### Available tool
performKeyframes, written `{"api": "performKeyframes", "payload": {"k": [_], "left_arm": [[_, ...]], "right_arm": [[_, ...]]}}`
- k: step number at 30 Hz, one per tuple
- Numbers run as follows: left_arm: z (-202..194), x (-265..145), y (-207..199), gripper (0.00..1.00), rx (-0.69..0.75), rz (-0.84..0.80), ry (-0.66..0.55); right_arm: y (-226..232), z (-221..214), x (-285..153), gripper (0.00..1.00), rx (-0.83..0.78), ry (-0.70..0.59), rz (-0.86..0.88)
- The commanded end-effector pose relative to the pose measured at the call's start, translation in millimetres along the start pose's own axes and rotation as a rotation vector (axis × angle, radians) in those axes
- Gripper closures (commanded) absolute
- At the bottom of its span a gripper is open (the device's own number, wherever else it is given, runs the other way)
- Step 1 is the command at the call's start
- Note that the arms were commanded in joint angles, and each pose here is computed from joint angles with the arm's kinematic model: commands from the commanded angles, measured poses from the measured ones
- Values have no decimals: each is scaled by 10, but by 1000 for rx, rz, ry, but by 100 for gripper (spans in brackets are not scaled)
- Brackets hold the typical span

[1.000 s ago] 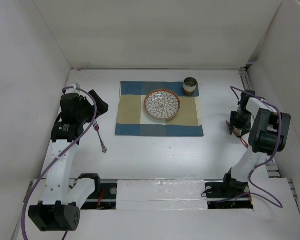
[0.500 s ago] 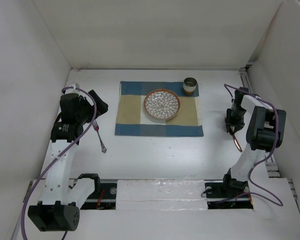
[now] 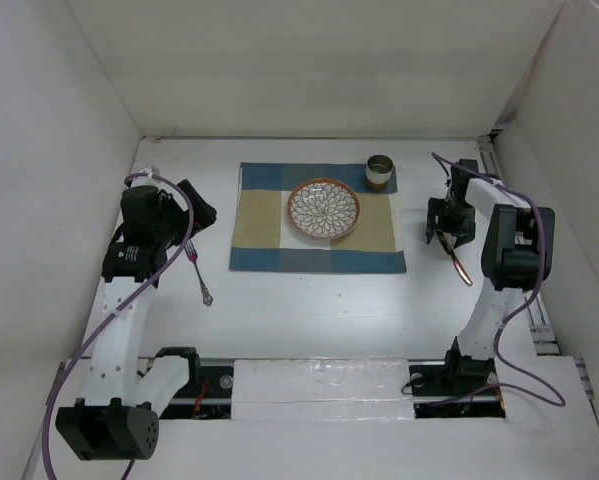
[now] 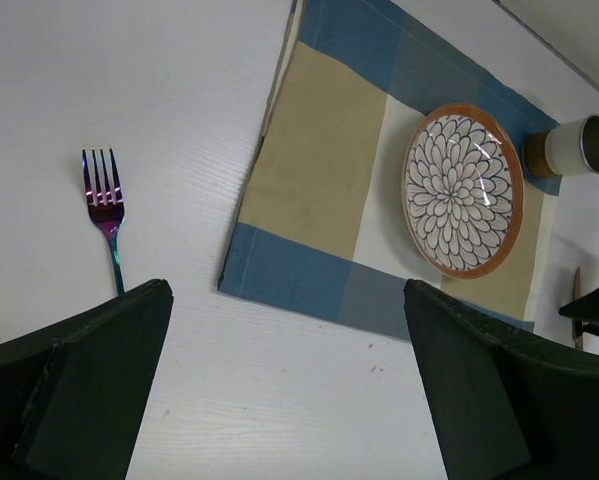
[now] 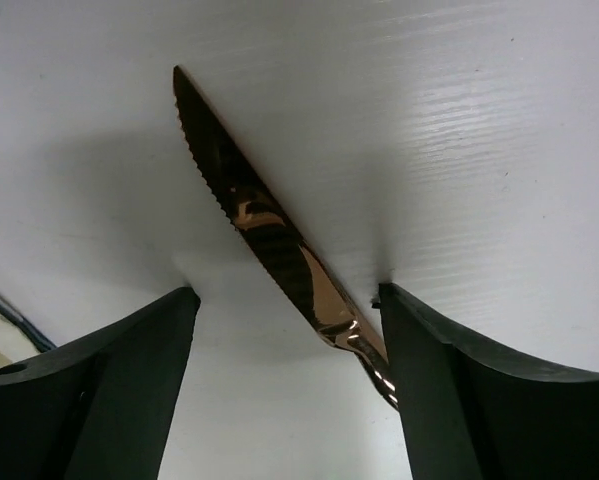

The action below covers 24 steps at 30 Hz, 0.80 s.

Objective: Set the dinner table for one person

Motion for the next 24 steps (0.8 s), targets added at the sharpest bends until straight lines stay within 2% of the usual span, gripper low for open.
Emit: {"api": "performKeyframes", "payload": {"k": [1, 5, 9, 17, 24], "left_arm": [[71, -21, -33, 0, 17, -11, -30], [66, -23, -40, 0, 17, -19, -25], [74, -70, -50, 0, 19, -29, -39], [78, -69, -44, 0, 18, -22, -45], [78, -69, -44, 0, 18, -22, -45]], "right_arm": [[34, -42, -28, 20, -11, -48, 12], [-13, -181, -62, 20, -70, 23, -13], [-97, -383, 2, 20, -154, 171, -66], [-315, -632, 81, 23, -135, 274, -217], [-590, -640, -115, 29, -71, 178, -189]]}}
Point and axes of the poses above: each gripper's point midway between its finger pads, its own x axis out along the fingers, its own y axis along the line the jaws close on, z = x × y, the point moved 9 cm from there along -x, back along the fingers, and after that the axes turned 6 degrees about -x, right-handed, at the moved point
